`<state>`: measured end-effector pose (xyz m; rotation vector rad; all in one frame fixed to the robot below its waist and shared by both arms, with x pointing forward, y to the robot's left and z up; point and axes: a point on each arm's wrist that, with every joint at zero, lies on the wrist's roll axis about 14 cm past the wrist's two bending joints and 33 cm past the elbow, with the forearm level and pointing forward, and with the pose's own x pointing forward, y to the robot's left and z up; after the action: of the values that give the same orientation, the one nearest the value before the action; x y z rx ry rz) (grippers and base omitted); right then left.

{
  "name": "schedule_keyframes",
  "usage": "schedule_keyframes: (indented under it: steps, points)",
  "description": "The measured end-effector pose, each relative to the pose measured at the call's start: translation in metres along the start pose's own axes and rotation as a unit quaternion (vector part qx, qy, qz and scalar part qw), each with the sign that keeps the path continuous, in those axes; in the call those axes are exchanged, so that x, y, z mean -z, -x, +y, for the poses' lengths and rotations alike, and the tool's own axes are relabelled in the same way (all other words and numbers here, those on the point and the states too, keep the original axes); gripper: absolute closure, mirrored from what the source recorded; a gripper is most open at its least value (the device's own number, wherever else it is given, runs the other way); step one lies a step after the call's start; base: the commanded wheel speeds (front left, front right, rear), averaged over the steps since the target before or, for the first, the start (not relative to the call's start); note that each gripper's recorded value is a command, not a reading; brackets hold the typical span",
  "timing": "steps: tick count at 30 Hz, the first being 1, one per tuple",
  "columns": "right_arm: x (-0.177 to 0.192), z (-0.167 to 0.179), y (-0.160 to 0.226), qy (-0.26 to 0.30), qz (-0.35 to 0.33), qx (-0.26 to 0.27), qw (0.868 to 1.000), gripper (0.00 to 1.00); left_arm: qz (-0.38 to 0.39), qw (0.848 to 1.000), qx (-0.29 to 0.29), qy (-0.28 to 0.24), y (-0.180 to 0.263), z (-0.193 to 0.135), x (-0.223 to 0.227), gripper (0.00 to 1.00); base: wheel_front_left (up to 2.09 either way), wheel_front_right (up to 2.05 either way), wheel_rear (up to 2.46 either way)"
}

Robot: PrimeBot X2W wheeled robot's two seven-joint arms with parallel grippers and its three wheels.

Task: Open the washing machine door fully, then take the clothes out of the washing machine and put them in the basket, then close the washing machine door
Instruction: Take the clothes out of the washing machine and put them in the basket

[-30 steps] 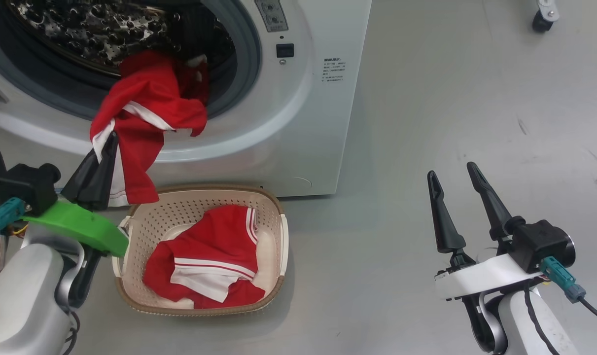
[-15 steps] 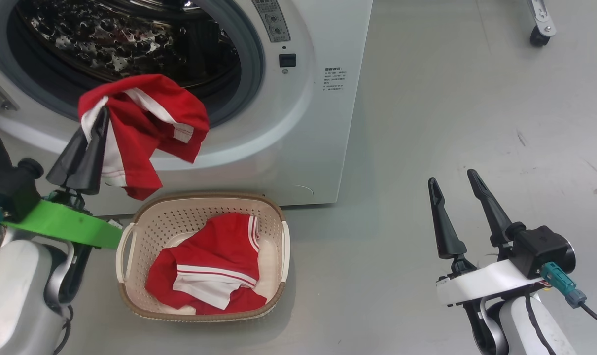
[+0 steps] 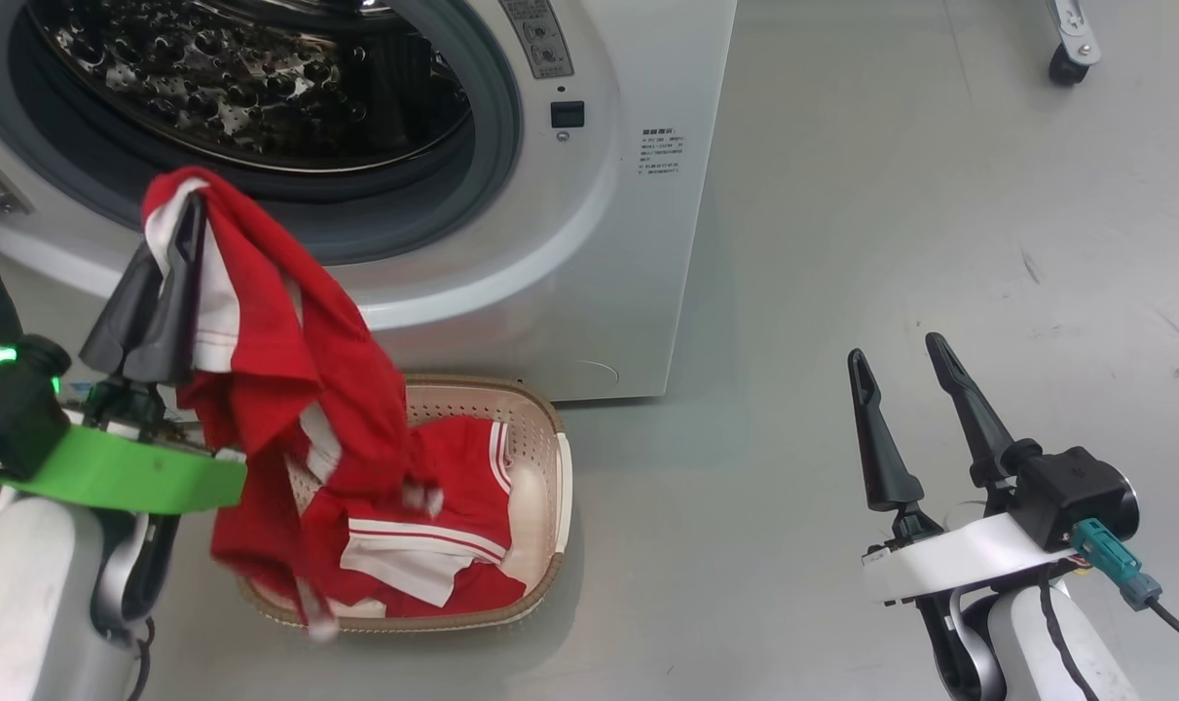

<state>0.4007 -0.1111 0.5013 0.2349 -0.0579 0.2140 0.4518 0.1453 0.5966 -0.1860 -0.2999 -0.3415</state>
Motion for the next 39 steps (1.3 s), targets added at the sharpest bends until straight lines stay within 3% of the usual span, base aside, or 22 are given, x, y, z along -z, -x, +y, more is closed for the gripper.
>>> schedule_keyframes:
  steps: [22, 39]
  points:
    - [0.018, -0.012, -0.002, -0.005, 0.023, 0.016, 1.0, 0.0, 0.172, 0.984, 0.005, 0.039, 0.051, -0.011, 0.115, 1.0, 0.0, 0.0, 0.0]
    - [0.039, -0.026, -0.016, -0.003, 0.044, 0.028, 0.999, 0.0, 0.299, 0.953, 0.009, 0.041, 0.066, 0.004, 0.201, 1.0, 0.0, 0.0, 0.0]
